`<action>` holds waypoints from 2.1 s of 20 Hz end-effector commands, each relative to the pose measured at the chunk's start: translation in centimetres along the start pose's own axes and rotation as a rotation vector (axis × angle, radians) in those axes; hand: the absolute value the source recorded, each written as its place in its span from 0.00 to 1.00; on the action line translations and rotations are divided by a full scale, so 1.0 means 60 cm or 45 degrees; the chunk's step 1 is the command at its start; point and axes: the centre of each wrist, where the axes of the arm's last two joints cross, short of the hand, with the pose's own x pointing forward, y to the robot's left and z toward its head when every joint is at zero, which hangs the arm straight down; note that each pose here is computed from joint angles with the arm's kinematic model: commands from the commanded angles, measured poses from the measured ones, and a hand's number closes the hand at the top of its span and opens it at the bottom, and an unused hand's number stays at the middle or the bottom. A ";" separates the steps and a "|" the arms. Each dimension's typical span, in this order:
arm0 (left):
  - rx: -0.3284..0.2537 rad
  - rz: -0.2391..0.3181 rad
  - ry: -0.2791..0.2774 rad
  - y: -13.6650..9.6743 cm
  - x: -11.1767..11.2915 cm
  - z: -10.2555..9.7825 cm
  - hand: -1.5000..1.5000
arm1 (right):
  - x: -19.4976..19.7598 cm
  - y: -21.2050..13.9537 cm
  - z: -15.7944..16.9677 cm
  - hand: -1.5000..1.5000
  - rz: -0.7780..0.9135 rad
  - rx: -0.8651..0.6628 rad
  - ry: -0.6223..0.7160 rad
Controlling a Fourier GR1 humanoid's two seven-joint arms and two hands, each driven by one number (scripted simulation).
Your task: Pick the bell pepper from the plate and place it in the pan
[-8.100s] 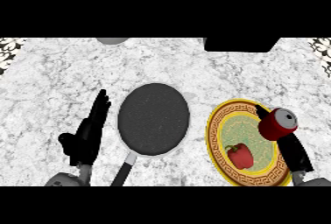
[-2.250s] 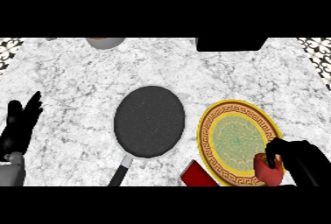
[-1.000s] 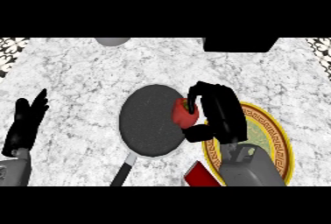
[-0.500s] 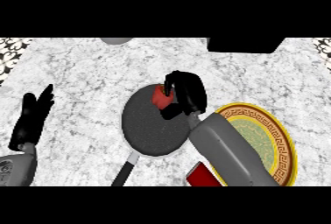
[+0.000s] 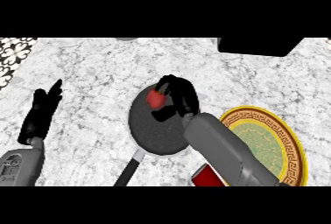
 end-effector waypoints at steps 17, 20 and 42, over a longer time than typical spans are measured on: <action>-0.008 0.017 -0.008 0.005 0.015 -0.009 0.50 | -0.008 0.008 -0.011 0.00 -0.416 -0.338 -0.111; 0.037 0.033 0.050 -0.006 -0.027 0.023 0.50 | -0.015 -0.004 -0.024 0.00 -0.474 -0.355 -0.049; 0.116 0.029 0.077 0.078 -0.051 0.030 0.50 | -0.271 -0.335 0.175 0.00 -0.550 -0.362 -0.043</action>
